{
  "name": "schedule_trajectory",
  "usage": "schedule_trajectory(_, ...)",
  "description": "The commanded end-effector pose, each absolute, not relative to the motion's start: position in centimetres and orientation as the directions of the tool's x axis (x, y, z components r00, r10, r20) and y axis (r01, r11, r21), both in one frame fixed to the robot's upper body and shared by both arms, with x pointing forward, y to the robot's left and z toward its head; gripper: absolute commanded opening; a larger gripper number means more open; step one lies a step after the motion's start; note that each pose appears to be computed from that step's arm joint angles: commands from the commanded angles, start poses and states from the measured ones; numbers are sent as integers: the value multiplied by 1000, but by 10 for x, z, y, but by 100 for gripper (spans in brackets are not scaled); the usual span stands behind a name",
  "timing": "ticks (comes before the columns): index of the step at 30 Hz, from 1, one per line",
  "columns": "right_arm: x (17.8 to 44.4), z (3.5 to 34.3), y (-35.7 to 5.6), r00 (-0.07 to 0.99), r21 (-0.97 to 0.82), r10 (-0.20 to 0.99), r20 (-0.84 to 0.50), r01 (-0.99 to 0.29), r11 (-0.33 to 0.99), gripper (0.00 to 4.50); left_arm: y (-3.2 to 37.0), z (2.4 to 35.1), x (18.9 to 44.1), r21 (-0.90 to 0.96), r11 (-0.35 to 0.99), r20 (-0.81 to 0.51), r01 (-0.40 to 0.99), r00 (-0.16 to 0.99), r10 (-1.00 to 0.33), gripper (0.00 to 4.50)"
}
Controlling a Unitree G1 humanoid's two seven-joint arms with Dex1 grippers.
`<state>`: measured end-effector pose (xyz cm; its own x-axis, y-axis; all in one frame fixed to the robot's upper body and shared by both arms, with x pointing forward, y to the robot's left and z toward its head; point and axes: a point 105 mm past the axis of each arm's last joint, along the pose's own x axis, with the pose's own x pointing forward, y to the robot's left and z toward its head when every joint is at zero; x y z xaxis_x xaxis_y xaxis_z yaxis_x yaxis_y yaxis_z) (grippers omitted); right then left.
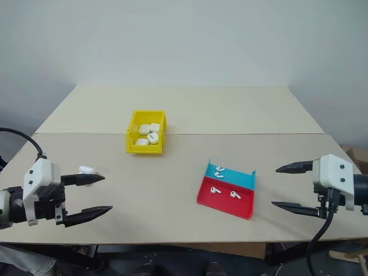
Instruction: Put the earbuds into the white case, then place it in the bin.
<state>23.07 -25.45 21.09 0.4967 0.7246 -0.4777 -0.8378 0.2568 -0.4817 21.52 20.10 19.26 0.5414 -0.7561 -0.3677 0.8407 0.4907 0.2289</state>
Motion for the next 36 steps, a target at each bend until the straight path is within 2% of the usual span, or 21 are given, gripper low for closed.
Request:
schedule_trajectory(1,231,222,-251,509,-527,725,-464,-816,236,448,198,199,216,277,484,-344,830,556,-757,450)
schedule_trajectory(4,233,223,-252,513,-529,724,-460,-814,241,448,196,204,218,246,520,-306,818,574,-759,450)
schedule_trajectory(7,234,222,-252,517,-534,721,-461,-811,239,448,196,203,216,305,493,-321,815,575,-752,450)
schedule_trajectory(11,235,224,-250,517,-542,728,-450,-806,238,448,200,198,223,361,548,-339,754,654,-677,450)
schedule_trajectory(14,237,223,-249,520,-545,731,-442,-803,242,448,204,193,230,402,587,-383,703,711,-589,450)
schedule_trajectory(17,241,220,-249,531,-552,725,-438,-796,249,448,213,190,233,376,603,-474,704,705,-527,450)
schedule_trajectory(21,242,218,-247,535,-551,724,-435,-794,256,448,231,191,245,371,674,-580,638,726,-368,450)
schedule_trajectory(24,241,219,-245,535,-542,727,-431,-797,265,448,242,190,256,331,747,-648,577,714,-266,450)
schedule_trajectory(29,240,212,-245,545,-522,707,-452,-804,286,448,262,189,275,282,833,-768,477,632,-102,450)
schedule_trajectory(36,238,199,-242,552,-485,690,-469,-813,321,448,289,199,296,254,866,-822,430,568,-42,450)
